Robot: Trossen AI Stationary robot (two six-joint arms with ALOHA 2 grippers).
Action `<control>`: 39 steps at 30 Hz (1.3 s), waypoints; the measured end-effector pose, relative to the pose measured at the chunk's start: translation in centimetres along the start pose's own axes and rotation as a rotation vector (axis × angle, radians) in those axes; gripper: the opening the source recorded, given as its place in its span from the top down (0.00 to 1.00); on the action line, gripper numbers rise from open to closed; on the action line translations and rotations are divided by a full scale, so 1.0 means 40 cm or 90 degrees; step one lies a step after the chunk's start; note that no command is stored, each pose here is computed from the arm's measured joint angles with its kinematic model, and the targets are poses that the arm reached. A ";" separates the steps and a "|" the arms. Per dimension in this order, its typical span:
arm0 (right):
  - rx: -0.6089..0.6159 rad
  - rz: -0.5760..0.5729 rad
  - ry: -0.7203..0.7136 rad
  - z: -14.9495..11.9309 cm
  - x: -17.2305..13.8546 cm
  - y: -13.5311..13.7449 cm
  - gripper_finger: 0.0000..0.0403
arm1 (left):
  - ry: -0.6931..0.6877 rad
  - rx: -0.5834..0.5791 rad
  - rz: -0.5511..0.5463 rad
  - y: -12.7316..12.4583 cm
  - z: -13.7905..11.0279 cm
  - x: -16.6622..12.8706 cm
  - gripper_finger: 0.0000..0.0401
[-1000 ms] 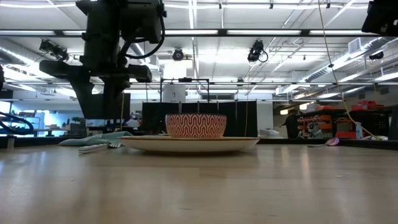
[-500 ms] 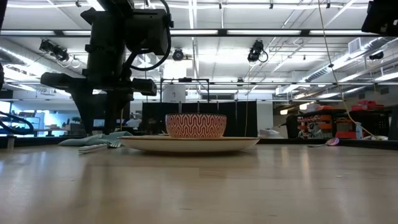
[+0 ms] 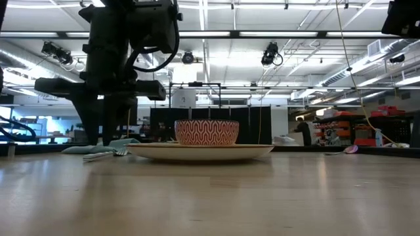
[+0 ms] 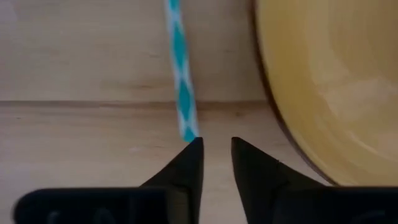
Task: Set table place
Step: Put the blue fork to the left of the yellow plate, then put the silver spoon into the blue and red bowl
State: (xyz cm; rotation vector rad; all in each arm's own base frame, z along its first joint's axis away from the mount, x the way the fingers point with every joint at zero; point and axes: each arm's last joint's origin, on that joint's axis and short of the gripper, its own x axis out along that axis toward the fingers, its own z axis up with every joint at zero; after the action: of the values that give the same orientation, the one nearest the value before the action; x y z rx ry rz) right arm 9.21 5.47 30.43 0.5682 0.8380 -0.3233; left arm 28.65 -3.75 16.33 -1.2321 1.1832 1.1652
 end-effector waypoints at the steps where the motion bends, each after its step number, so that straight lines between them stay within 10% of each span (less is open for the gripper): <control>1: 0.000 0.000 0.000 0.000 0.000 0.000 0.97 | 0.000 0.002 -0.009 -0.003 -0.003 0.000 0.80; 7: 0.000 0.000 0.000 0.000 0.000 0.000 0.97 | -0.008 0.010 -0.037 -0.022 -0.012 0.018 0.98; 39: 0.000 0.001 0.000 0.000 0.000 0.001 0.97 | -0.008 -0.022 0.047 -0.007 -0.012 0.055 0.92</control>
State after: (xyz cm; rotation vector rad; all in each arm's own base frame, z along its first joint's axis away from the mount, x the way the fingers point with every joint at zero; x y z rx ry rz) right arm 9.23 5.48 30.44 0.5692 0.8369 -0.3226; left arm 29.02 -4.24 14.16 -1.2141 1.2128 1.2504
